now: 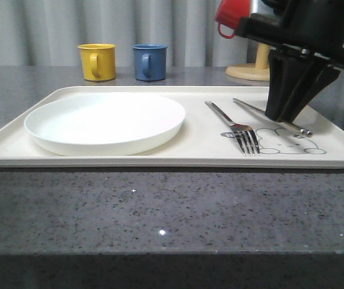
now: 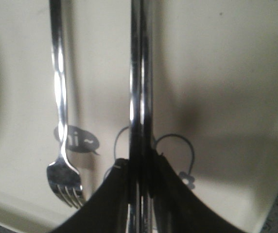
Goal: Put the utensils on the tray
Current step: 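Lay the chopsticks on the tray next to the fork and release, then grasp the silver spoon with the right gripper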
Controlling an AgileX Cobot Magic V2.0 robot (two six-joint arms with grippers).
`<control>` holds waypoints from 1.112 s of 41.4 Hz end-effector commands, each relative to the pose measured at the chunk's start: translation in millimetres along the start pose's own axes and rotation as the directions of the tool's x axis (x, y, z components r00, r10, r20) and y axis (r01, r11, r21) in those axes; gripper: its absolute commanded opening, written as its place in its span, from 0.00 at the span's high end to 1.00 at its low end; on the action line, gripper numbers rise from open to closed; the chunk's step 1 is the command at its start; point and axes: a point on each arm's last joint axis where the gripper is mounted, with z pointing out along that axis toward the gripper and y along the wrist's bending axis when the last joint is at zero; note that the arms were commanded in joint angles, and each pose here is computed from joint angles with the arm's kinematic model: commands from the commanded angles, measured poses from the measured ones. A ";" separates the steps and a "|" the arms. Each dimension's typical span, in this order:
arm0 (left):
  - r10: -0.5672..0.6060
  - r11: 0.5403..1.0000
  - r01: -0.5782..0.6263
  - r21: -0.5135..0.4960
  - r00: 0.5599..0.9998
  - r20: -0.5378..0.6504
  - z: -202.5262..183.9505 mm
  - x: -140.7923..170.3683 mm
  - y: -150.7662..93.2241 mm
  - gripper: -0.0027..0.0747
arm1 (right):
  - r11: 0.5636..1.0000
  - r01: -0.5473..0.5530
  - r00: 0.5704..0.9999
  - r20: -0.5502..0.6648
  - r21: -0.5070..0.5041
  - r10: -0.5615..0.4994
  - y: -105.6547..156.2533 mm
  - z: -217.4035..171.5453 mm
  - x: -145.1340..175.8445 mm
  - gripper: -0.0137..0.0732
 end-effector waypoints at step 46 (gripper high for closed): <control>-0.003 1.000 0.003 -0.004 0.996 0.092 -7.1 -12.1 -2.0 0.51 | 0.935 -0.080 0.963 0.270 0.346 -0.017 -120.5 -122.3 27.1 0.49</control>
